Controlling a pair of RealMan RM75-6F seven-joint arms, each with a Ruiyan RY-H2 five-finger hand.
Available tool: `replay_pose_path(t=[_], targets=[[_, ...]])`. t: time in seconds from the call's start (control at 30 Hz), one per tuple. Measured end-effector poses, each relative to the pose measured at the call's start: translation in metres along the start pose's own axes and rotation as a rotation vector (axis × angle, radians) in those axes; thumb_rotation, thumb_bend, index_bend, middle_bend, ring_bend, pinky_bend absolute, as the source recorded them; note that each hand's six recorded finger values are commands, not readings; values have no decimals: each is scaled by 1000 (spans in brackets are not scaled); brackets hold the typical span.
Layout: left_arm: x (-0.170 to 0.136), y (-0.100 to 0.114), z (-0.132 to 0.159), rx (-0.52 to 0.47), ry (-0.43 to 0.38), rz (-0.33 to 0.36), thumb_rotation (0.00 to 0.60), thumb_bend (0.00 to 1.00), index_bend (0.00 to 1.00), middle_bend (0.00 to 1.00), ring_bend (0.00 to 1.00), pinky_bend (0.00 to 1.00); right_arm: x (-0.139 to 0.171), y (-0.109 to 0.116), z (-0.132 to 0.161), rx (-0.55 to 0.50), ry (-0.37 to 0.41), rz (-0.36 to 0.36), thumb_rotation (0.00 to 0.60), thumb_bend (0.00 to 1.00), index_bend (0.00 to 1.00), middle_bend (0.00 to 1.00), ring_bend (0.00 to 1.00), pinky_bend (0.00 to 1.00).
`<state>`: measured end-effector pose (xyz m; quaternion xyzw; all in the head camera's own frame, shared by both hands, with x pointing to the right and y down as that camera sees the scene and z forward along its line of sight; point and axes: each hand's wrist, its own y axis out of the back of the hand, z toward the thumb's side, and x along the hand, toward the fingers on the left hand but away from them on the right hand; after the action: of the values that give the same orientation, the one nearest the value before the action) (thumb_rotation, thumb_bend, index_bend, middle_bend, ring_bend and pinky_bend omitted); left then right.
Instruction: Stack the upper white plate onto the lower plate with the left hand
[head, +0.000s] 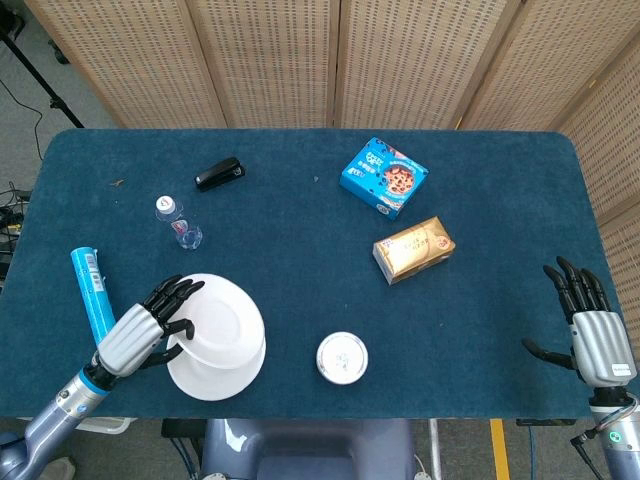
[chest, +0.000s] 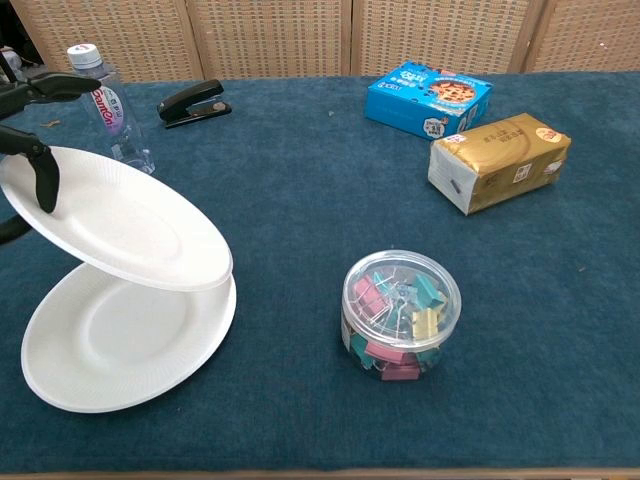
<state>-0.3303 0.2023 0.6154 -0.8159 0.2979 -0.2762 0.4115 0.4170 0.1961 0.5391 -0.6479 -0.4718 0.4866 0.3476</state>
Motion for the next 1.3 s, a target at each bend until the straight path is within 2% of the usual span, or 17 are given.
replay_pose_path(t=[0.23, 0.3, 0.37, 0.43, 0.5, 0.53, 0.67, 0.73, 0.8, 0.87, 1.03, 1.13, 1.3], targets=[[-15, -16, -11, -9, 38, -38, 600, 577, 969, 0, 0, 0, 1, 0, 2, -1, 6, 2, 600, 0, 0, 0, 0, 0], [-20, -22, -14, -20, 49, -64, 600, 564, 933, 0, 0, 0, 1, 0, 2, -2, 6, -1, 600, 0, 0, 0, 0, 0], [-25, -26, -16, -23, 52, -87, 600, 537, 840, 0, 0, 0, 1, 0, 2, -1, 6, 0, 600, 0, 0, 0, 0, 0], [-31, -30, -15, -36, 44, -122, 600, 511, 622, 0, 0, 0, 1, 0, 3, 0, 7, 0, 600, 0, 0, 0, 0, 0], [-37, -33, -15, -48, 34, -156, 600, 504, 448, 0, 0, 0, 1, 0, 3, -1, 7, 0, 600, 0, 0, 0, 0, 0], [-41, -34, -16, -49, 29, -176, 600, 500, 389, 0, 0, 0, 1, 0, 3, -2, 7, 0, 600, 0, 0, 0, 0, 0], [-56, -38, -21, -39, 22, -255, 600, 476, 280, 0, 0, 0, 2, 0, 3, -2, 7, 0, 600, 0, 0, 0, 0, 0], [-61, -38, -23, -22, 28, -274, 600, 446, 132, 0, 0, 0, 2, 0, 3, -1, 7, 1, 600, 0, 0, 0, 0, 0], [-66, -38, -27, -6, 41, -300, 600, 412, 25, 0, 0, 0, 2, -1, 4, 0, 8, 2, 600, 0, 0, 0, 0, 0], [-70, -38, -30, 2, 54, -323, 600, 348, 0, 0, 0, 0, 2, -1, 5, -1, 10, 2, 600, 0, 0, 0, 0, 0], [-74, -36, -30, -5, 81, -356, 600, 62, 0, 0, 0, 0, 3, 0, 5, -2, 8, 1, 600, 0, 0, 0, 0, 0], [-77, -34, -29, -22, 89, -370, 600, 8, 0, 0, 0, 0, 4, 0, 5, -1, 7, 1, 600, 0, 0, 0, 0, 0], [-79, -30, -31, -9, 100, -384, 600, 3, 0, 0, 0, 0, 4, 0, 6, 0, 7, 3, 600, 0, 0, 0, 0, 0]])
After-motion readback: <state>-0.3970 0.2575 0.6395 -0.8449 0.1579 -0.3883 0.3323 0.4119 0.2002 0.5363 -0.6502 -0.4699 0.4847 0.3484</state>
